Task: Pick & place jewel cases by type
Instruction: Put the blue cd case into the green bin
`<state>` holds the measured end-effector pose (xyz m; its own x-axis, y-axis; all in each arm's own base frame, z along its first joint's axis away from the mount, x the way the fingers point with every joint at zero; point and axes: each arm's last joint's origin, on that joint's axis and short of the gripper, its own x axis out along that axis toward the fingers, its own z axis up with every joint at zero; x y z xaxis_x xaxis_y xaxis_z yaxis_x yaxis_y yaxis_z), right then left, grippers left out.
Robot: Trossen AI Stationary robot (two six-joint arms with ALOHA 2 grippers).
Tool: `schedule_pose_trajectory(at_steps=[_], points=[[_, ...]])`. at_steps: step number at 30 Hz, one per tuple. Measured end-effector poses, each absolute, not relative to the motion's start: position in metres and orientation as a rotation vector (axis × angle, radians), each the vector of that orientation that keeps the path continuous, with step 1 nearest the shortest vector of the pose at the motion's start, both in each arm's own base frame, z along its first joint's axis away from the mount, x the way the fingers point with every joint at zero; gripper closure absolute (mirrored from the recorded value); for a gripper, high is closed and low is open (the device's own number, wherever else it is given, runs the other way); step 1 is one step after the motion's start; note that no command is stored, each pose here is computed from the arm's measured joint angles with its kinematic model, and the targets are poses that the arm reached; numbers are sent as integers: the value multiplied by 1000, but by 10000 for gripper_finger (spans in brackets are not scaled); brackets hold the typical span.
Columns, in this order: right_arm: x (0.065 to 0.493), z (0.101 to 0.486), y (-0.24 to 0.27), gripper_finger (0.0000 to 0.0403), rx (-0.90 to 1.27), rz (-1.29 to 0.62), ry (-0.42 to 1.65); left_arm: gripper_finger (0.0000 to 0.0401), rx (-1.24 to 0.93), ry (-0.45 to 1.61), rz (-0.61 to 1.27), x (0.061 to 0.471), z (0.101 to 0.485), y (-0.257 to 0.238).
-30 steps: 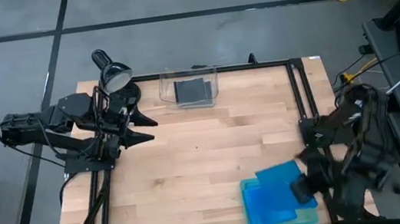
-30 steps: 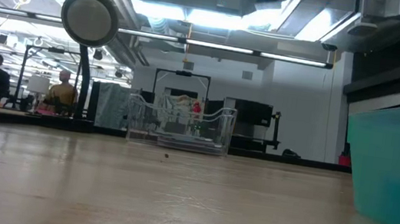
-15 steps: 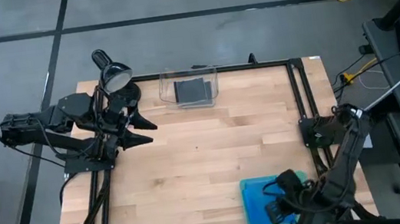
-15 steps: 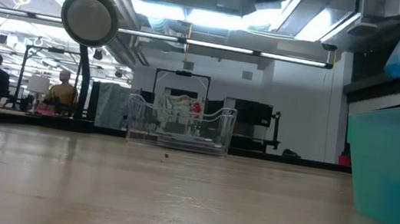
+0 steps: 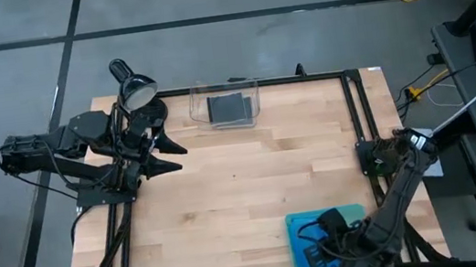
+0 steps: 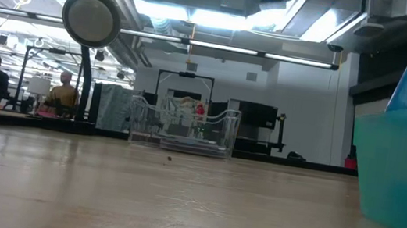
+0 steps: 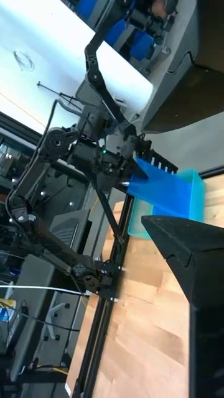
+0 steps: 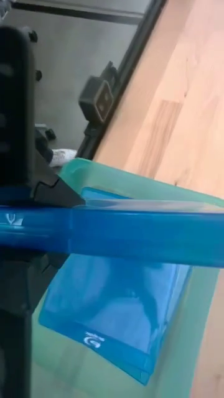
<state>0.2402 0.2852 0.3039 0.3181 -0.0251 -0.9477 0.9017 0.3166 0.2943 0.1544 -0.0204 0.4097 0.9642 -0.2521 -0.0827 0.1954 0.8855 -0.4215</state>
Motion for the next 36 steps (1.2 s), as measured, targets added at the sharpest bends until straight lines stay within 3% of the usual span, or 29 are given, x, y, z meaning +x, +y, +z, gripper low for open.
schedule_pose_trajectory(at_steps=[23, 36], points=[[251, 287, 278, 353, 1063, -798, 1112, 182, -370, 127, -210, 155, 409, -20], [253, 287, 282, 292, 1084, -737, 1170, 182, -352, 125, -209, 155, 409, -20]])
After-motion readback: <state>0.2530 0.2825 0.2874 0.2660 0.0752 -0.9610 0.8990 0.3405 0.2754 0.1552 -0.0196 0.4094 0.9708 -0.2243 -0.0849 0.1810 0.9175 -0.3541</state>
